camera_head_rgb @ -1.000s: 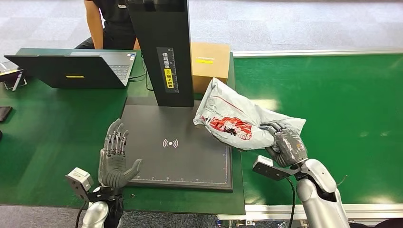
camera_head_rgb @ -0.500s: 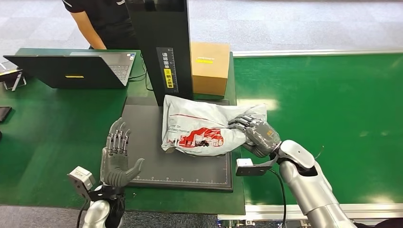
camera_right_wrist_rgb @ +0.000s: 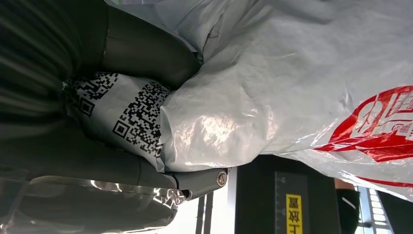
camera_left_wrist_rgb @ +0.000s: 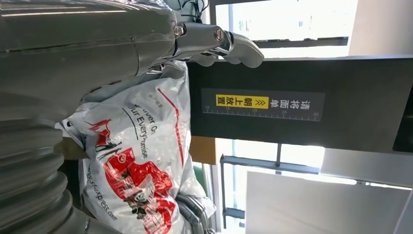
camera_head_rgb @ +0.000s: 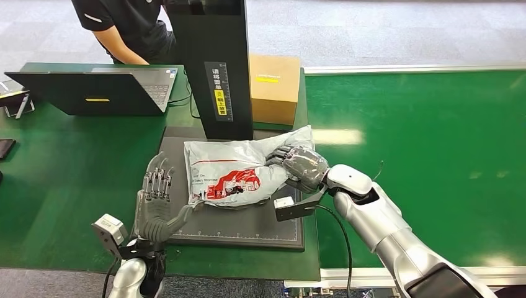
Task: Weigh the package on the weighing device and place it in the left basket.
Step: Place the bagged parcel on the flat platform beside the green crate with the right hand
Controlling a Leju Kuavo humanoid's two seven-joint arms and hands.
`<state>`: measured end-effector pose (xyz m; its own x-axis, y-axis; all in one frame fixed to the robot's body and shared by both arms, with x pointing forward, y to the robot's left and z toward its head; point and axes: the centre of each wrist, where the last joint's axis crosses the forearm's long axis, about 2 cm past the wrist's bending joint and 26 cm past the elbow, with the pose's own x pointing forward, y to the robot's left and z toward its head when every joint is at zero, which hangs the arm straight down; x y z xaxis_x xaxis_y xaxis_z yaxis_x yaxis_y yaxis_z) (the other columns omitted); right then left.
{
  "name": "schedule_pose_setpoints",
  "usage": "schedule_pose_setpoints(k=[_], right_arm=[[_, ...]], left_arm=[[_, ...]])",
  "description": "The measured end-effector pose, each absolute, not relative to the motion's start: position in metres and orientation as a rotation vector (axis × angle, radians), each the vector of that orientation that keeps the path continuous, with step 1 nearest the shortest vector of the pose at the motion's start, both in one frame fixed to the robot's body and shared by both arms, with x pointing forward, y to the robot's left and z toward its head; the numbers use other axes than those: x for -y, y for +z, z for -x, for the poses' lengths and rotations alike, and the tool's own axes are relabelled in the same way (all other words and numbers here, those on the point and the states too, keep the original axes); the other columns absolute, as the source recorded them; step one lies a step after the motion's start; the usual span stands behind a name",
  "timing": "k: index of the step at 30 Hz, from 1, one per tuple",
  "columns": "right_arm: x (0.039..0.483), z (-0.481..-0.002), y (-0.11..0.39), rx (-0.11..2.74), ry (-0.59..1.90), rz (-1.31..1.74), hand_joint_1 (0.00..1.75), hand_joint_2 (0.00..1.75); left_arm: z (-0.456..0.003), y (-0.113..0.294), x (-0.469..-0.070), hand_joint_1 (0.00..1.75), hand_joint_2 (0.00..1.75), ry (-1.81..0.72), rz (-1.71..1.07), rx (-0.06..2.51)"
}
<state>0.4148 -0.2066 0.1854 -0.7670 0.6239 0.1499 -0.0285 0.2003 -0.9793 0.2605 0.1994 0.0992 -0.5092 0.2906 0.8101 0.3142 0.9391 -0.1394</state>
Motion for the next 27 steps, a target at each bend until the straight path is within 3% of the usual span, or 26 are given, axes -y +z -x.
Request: schedule_pose_setpoints(k=[15, 16, 19, 20, 27], right_arm=[[0.186, -0.421, 0.168, 1.965, 1.56, 0.464, 1.7, 1.75], [0.186, -0.421, 0.167, 1.988, 1.55, 0.438, 1.5, 1.75], [0.183, -0.419, 0.163, 2.064, 1.487, 0.364, 0.28, 1.75], [0.183, -0.418, 0.162, 2.081, 1.46, 0.361, 0.04, 1.75], [0.182, -0.411, 0.156, 2.17, 1.271, 0.407, 0.0, 1.75]], left_arm=[[-0.261, 0.096, -0.195, 0.0, 1.75, -0.032, 0.462, 2.117], [-0.261, 0.096, -0.195, 0.0, 1.75, -0.033, 0.464, 2.116], [-0.262, 0.096, -0.193, 0.0, 1.75, -0.04, 0.475, 2.114], [-0.263, 0.097, -0.192, 0.0, 1.75, -0.042, 0.48, 2.114], [-0.267, 0.097, -0.187, 0.0, 1.75, -0.05, 0.495, 2.106]])
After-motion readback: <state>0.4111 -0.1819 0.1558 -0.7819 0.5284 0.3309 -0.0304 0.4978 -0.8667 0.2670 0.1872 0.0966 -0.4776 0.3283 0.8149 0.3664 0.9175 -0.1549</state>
